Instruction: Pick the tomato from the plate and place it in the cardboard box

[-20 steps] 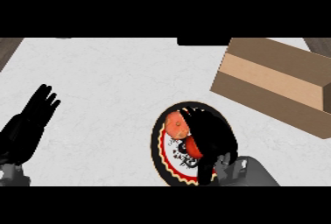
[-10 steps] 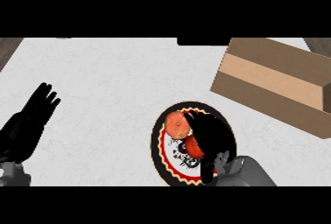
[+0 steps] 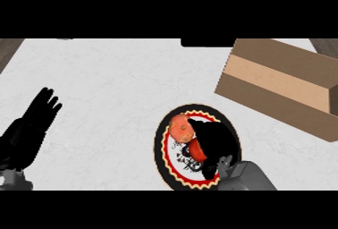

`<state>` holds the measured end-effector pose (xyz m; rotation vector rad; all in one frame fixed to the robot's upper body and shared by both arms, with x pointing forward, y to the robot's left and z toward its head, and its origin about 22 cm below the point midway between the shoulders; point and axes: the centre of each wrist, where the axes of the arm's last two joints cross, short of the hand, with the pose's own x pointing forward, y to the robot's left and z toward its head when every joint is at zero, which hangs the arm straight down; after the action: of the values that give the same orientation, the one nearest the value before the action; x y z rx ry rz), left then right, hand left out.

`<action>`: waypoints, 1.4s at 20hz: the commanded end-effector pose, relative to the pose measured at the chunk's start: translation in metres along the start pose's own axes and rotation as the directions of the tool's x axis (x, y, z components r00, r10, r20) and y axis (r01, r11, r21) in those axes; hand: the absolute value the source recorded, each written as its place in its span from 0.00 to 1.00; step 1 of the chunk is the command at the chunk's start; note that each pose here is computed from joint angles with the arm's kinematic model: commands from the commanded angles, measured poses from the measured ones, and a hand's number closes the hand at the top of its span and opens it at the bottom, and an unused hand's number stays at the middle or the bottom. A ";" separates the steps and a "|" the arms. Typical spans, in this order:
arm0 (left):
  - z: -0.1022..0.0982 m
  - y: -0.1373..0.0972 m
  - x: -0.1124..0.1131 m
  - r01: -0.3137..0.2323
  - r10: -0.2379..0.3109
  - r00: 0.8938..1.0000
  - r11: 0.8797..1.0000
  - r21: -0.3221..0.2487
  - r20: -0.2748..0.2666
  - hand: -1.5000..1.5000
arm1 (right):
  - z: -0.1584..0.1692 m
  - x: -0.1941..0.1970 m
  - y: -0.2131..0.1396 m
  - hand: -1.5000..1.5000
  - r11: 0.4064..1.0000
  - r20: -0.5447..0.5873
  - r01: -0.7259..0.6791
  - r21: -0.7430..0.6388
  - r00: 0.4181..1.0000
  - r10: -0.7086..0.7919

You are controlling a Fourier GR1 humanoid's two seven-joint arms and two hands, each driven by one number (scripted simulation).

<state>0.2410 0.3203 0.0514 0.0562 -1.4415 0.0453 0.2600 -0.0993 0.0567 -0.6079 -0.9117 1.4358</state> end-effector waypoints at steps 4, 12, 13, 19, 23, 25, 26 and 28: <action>-0.006 0.000 -0.003 -0.006 0.006 1.000 1.000 -0.004 0.018 0.50 | -0.003 0.006 0.001 1.00 0.998 0.095 -0.031 -0.058 0.995 0.037; -0.003 -0.008 0.000 0.001 -0.001 1.000 1.000 -0.010 0.016 0.50 | -0.003 -0.029 -0.003 1.00 0.993 0.236 -0.106 -0.057 0.965 0.116; 0.002 0.015 0.002 0.008 -0.008 1.000 1.000 0.002 0.014 0.50 | 0.010 -0.034 0.012 1.00 0.990 0.294 -0.134 -0.044 0.945 0.141; 0.006 0.017 -0.007 -0.005 0.005 1.000 1.000 0.001 0.007 0.50 | 0.014 -0.065 0.004 1.00 0.982 0.375 -0.168 -0.090 0.907 0.190; -0.012 -0.011 0.002 0.005 -0.005 1.000 1.000 0.008 -0.003 0.50 | 0.029 -0.050 0.004 1.00 0.962 0.345 -0.160 -0.220 0.910 0.231; -0.004 0.005 -0.013 -0.004 0.004 1.000 1.000 -0.012 0.012 0.50 | 0.041 -0.056 -0.026 1.00 0.955 0.355 -0.146 -0.258 0.905 0.235; 0.006 0.002 0.006 0.006 -0.006 1.000 1.000 0.002 0.000 0.50 | 0.062 -0.072 -0.010 1.00 0.949 0.377 -0.130 -0.287 0.896 0.237; -0.007 0.005 0.005 -0.005 0.005 1.000 1.000 0.002 0.003 0.50 | 0.072 -0.058 -0.040 1.00 0.933 0.400 -0.093 -0.347 0.885 0.237</action>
<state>0.2422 0.3230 0.0515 0.0568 -1.4412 0.0481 0.2406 -0.1670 0.0887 -0.5932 -1.3795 1.6686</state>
